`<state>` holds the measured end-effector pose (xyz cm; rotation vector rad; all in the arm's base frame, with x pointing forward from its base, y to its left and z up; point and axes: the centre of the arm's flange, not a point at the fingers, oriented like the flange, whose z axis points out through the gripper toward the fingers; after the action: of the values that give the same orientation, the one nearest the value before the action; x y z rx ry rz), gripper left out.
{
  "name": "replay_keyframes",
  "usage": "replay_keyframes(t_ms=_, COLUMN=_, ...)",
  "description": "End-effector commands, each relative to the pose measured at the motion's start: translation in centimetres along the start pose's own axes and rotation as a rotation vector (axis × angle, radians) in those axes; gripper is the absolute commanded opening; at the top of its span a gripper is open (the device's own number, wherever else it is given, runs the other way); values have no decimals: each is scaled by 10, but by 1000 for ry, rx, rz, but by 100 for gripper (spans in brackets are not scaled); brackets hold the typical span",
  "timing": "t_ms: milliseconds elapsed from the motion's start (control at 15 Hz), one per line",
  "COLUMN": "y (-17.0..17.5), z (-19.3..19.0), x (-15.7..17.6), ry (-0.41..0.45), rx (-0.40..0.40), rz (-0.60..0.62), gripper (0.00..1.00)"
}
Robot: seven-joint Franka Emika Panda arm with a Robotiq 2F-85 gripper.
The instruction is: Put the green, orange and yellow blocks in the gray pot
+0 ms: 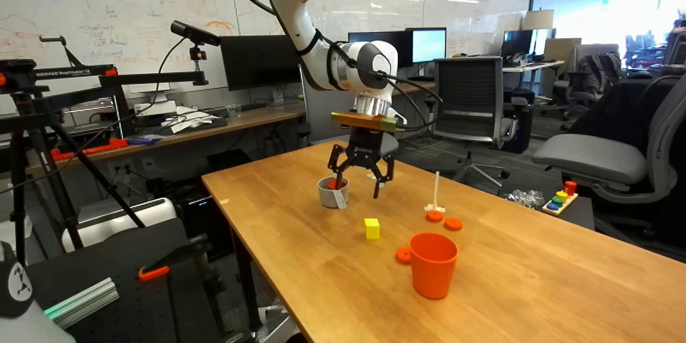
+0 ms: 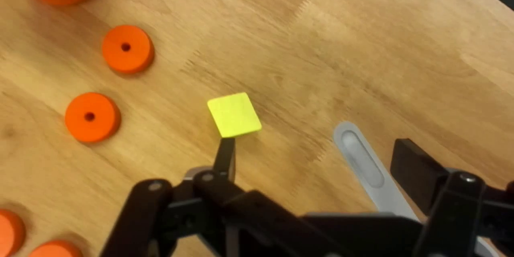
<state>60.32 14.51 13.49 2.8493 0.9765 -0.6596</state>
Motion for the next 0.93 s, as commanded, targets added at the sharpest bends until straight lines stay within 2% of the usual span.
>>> replay_keyframes(t_ms=0, y=10, z=8, x=-28, ry=-46, rx=-58, rz=33, gripper=100)
replay_keyframes(t_ms=400, y=39, z=33, x=-32, ry=-91, rx=-125, rz=35, gripper=100)
replay_keyframes(t_ms=867, y=42, z=48, x=-11, ry=-72, rx=-160, rz=-16, gripper=100)
